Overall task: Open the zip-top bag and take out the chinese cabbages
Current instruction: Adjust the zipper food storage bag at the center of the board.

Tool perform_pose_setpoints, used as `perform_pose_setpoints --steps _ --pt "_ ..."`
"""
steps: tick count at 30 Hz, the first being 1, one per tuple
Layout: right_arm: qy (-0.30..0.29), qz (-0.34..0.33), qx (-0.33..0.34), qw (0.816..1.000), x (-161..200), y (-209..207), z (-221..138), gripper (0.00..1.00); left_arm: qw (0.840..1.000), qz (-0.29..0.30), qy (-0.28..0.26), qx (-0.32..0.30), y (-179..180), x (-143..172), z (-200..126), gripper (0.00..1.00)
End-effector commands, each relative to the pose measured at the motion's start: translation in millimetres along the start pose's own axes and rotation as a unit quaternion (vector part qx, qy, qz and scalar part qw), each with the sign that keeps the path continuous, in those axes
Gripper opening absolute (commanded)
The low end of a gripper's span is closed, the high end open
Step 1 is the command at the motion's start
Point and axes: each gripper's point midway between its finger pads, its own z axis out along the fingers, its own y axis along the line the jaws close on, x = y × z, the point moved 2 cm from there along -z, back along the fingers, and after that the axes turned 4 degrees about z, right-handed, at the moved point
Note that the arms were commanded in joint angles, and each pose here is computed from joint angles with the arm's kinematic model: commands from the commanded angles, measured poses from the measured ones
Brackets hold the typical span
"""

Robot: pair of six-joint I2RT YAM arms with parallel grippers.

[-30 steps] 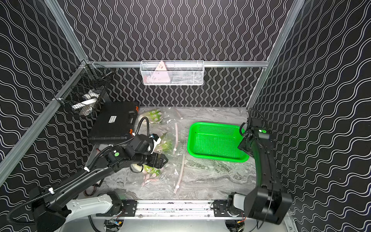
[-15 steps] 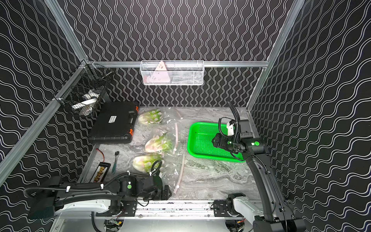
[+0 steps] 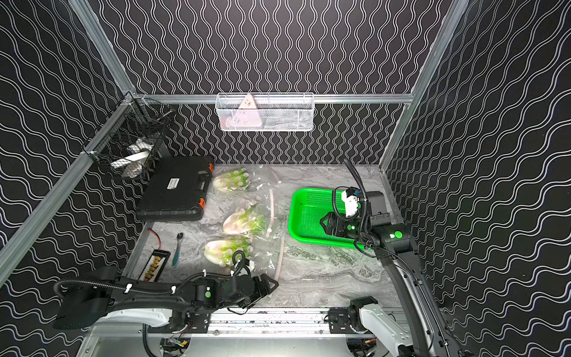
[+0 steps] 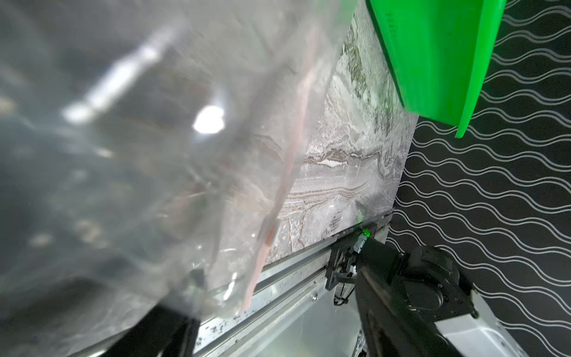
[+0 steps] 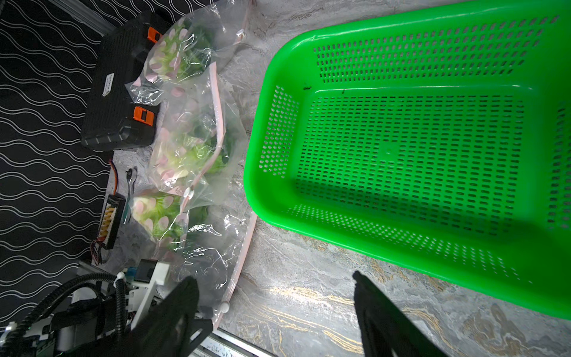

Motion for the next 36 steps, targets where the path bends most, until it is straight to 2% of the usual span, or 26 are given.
perform_pose_setpoints --steps 1,5,8,10,13,16,20,22,26,30,31,33,36 --pt "-0.011 -0.013 0.0 1.0 -5 2 -1 0.8 0.998 -0.028 -0.057 0.02 -5 -19 -7 0.64" --pt "-0.007 -0.013 0.007 1.0 -1 0 3 0.78 0.997 -0.033 -0.068 0.027 -7 -27 -7 0.43" --pt "-0.005 -0.002 0.002 1.0 1 0 9 0.78 0.997 -0.039 -0.059 0.041 -9 -28 0 0.33" --pt "0.008 -0.004 -0.001 1.0 4 3 14 0.77 0.997 -0.037 -0.05 0.048 -11 -30 6 0.2" --pt "0.021 -0.024 0.003 0.999 13 1 30 0.67 0.997 -0.037 -0.05 0.056 -11 -37 9 0.15" --pt "0.001 -0.06 -0.006 0.998 13 5 40 0.65 0.997 -0.025 -0.059 0.05 -12 -48 6 0.01" --pt "-0.069 -0.154 -0.073 0.983 14 30 42 0.64 0.997 0.002 -0.077 0.027 -15 -63 -8 0.0" --pt "-0.111 -0.227 -0.117 0.96 18 46 42 0.65 0.996 0.022 -0.086 0.009 -15 -70 -20 0.0" --pt "-0.141 -0.348 -0.188 0.908 34 86 44 0.7 0.993 0.054 -0.1 -0.017 -15 -80 -48 0.0" --pt "-0.194 -0.455 -0.238 0.836 54 122 54 0.71 0.989 0.082 -0.107 -0.053 -10 -92 -80 0.0" --pt "-0.218 -0.477 -0.244 0.816 59 129 55 0.72 0.989 0.088 -0.105 -0.059 -10 -95 -86 0.0" --pt "-0.248 -0.502 -0.253 0.789 70 139 61 0.74 0.988 0.096 -0.103 -0.066 -14 -101 -98 0.0" --pt "-0.27 -0.534 -0.244 0.763 90 153 74 0.76 0.987 0.107 -0.094 -0.072 -21 -107 -109 0.0"
